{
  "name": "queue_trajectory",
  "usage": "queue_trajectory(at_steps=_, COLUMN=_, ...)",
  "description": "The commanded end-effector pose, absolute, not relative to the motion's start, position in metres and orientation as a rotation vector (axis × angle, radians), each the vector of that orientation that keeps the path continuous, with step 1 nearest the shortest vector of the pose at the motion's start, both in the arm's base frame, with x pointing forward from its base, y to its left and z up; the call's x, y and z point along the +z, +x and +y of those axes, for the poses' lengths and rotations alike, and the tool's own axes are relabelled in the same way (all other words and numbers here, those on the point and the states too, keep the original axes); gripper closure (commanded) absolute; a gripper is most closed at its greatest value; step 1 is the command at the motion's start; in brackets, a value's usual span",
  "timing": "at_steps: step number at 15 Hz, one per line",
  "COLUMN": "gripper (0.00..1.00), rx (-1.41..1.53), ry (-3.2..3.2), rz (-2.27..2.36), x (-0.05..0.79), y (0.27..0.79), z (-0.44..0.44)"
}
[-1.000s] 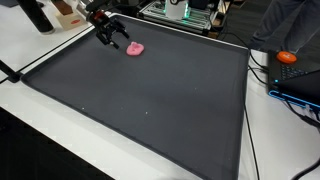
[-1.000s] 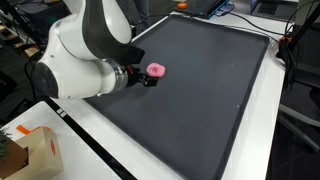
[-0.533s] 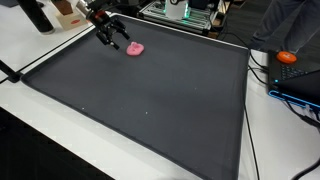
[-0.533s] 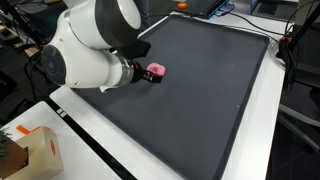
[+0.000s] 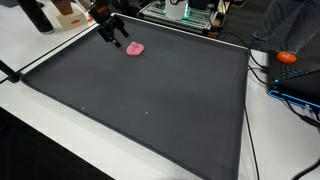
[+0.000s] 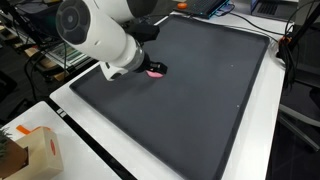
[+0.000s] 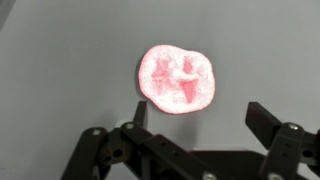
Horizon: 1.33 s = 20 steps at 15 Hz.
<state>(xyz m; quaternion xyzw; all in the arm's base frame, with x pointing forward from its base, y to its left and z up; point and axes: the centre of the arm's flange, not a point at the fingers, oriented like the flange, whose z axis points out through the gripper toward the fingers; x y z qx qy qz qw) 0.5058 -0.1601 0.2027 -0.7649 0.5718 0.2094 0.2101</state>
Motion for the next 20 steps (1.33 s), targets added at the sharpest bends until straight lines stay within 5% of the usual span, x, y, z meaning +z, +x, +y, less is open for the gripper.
queue_trajectory(at_steps=1, gripper=0.00, rx=0.531, ry=-2.278, rz=1.567, x=0.234, y=0.491, z=-0.131)
queue_trajectory(at_steps=20, gripper=0.00, rx=0.392, ry=-2.534, rz=1.473, x=0.250, y=0.497, z=-0.069)
